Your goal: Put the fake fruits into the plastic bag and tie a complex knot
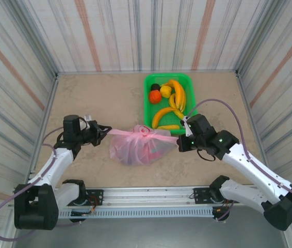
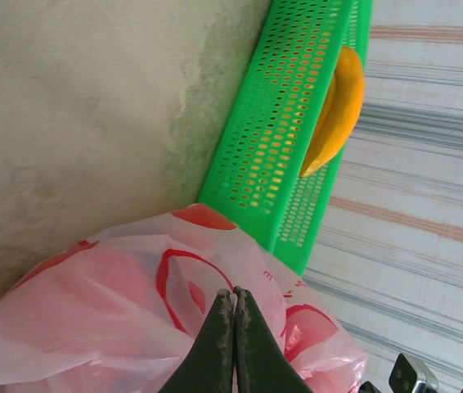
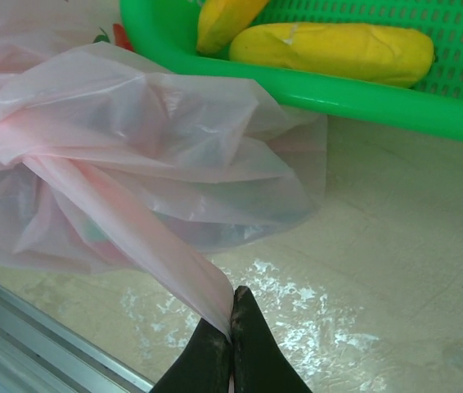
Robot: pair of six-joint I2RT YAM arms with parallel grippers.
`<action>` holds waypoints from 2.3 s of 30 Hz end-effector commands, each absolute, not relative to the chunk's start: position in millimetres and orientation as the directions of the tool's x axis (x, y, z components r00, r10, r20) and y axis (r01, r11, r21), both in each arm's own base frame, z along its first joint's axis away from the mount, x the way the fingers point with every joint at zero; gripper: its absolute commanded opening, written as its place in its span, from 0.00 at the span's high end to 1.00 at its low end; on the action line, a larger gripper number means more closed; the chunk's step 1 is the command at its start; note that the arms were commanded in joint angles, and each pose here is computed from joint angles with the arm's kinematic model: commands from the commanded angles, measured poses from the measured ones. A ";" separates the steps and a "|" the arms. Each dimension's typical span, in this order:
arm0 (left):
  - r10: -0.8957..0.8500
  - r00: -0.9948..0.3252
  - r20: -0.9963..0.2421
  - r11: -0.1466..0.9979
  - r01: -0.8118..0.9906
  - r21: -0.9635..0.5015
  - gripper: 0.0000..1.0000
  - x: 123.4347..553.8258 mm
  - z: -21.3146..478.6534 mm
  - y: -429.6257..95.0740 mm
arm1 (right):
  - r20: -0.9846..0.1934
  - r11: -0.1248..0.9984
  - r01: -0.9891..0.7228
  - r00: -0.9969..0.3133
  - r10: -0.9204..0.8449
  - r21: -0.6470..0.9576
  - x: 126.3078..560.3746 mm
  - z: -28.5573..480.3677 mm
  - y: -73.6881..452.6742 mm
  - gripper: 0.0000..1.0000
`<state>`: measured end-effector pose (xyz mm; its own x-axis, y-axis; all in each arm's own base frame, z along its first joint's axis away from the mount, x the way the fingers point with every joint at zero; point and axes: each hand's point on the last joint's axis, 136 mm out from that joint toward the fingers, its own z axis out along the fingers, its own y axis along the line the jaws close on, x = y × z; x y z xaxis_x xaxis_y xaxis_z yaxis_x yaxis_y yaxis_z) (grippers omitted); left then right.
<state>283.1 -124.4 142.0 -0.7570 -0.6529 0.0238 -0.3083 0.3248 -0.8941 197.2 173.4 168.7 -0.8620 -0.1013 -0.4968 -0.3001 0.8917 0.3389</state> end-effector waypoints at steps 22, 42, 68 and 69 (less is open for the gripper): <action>-0.695 -0.687 -0.215 0.446 -0.177 -0.877 0.46 291.2 192.2 -92.3 | -0.642 0.775 -0.400 -0.767 0.010 0.489 184.5 236.2 177.0 0.50; -0.628 -0.443 -0.639 0.761 -0.181 -0.623 0.15 303.0 199.0 16.2 | -0.910 0.994 -0.018 -0.404 0.088 0.104 233.6 259.5 50.9 0.01; -0.346 -0.365 -0.864 0.937 -0.175 -0.301 0.01 306.0 183.9 35.3 | -0.900 0.971 0.205 -0.391 0.194 0.120 336.0 130.4 -26.8 0.01; -0.343 -0.369 -0.864 0.938 -0.175 -0.298 0.01 306.6 181.7 35.0 | -0.910 0.973 0.198 -0.370 0.189 0.121 340.6 128.9 -26.2 0.01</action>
<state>304.5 29.8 184.8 -0.3791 -0.3927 -0.8379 -0.1660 0.9196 -0.3559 318.9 -28.8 110.9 -0.4885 0.2412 -0.8386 0.2579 0.9580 0.1253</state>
